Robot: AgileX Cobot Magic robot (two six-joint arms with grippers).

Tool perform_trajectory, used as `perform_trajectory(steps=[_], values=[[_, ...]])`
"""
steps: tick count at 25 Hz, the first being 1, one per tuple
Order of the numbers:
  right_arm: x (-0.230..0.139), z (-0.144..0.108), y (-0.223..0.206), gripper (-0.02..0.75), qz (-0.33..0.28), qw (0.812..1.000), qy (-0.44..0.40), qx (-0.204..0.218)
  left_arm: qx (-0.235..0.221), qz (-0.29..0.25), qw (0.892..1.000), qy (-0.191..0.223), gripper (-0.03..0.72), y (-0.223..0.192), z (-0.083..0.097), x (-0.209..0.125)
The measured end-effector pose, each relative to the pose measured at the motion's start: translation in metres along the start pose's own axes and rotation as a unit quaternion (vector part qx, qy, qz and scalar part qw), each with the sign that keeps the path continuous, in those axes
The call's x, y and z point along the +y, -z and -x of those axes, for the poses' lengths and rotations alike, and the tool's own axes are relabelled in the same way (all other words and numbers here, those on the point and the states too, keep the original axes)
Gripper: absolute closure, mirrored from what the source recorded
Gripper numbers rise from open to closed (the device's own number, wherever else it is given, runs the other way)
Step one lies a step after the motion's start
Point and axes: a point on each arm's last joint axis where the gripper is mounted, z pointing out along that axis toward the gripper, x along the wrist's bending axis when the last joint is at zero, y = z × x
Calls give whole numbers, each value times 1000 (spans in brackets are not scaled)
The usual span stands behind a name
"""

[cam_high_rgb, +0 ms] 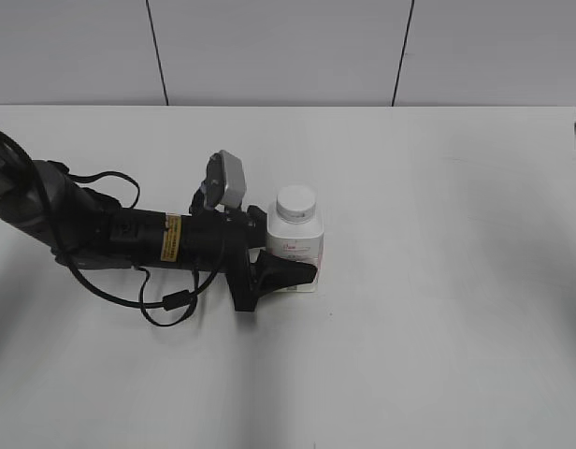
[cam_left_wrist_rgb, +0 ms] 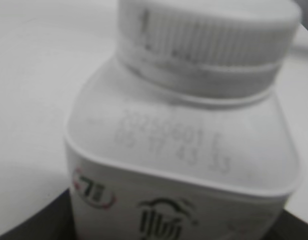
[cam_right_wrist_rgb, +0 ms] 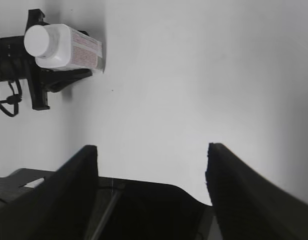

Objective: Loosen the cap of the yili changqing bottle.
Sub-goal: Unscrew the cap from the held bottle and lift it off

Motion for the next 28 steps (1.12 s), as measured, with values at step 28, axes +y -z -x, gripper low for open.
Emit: perform_trajectory(steps=[28], values=[[81,-118,-159,204,-126,992,5,6,0,-2,1000,-1,260,-1,0,0]])
